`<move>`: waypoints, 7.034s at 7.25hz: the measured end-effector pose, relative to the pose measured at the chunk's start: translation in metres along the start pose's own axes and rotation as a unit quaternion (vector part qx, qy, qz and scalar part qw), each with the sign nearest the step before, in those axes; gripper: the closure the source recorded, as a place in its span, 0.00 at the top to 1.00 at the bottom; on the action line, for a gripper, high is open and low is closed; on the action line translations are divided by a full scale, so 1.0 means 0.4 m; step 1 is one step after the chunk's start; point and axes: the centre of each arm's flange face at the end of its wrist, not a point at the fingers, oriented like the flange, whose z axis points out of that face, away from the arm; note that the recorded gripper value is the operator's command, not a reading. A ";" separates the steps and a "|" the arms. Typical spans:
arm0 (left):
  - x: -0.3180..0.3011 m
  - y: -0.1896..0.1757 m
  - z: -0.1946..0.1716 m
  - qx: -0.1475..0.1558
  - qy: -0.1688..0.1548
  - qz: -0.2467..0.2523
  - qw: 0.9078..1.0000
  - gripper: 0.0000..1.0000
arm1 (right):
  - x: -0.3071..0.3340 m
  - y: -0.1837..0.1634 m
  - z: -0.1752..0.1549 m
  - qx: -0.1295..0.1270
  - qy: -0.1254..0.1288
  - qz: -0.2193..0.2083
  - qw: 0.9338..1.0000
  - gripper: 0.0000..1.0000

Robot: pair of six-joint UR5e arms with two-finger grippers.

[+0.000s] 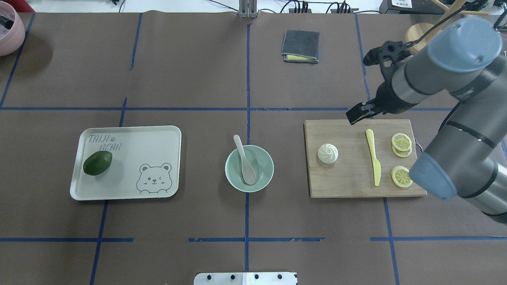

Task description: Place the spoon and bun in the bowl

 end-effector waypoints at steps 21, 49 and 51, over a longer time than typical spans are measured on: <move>0.004 0.003 -0.003 0.001 0.004 0.003 1.000 1.00 | -0.753 0.096 0.190 0.035 0.001 0.051 0.998 1.00; 0.023 0.017 -0.019 0.008 0.004 0.011 1.000 1.00 | 1.154 0.440 -0.189 -0.086 0.039 0.107 0.990 1.00; 0.024 0.015 -0.021 0.008 0.004 0.012 1.000 1.00 | 1.156 0.445 -0.187 -0.087 0.039 0.109 0.989 1.00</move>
